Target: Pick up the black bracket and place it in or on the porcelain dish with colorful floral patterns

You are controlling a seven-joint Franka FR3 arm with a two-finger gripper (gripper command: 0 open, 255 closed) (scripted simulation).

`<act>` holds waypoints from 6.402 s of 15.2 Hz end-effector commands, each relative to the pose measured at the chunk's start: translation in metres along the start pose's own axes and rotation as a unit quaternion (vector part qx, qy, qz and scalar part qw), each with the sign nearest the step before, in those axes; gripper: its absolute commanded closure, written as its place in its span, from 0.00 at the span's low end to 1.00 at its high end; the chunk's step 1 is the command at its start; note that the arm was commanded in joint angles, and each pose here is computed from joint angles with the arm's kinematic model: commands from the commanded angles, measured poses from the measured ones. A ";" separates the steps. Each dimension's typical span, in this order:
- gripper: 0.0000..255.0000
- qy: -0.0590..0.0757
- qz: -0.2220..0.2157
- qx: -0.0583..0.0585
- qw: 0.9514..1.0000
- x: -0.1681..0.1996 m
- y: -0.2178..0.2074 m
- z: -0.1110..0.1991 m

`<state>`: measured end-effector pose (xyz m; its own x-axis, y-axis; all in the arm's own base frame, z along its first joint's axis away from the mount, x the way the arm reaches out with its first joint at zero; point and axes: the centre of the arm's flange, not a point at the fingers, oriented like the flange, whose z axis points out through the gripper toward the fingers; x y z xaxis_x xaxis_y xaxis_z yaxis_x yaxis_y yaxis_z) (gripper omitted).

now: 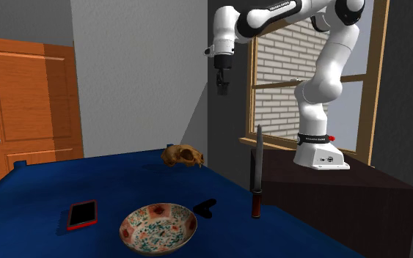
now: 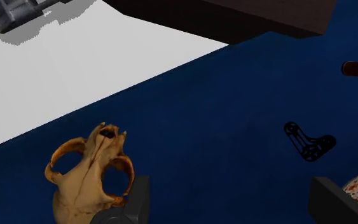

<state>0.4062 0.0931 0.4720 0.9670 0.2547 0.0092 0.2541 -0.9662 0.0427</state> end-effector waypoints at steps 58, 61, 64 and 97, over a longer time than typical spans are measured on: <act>0.00 -0.104 -0.330 -0.024 0.938 0.111 -0.239 0.356; 0.00 -0.104 -0.330 -0.024 0.938 0.108 -0.238 0.371; 0.00 -0.104 -0.330 -0.024 0.938 0.106 -0.237 0.379; 1.00 -0.104 -0.330 -0.024 0.938 0.107 -0.233 0.295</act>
<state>0.4559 0.3341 0.1637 0.5829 0.7794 -0.2298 0.8029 -0.5960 0.0153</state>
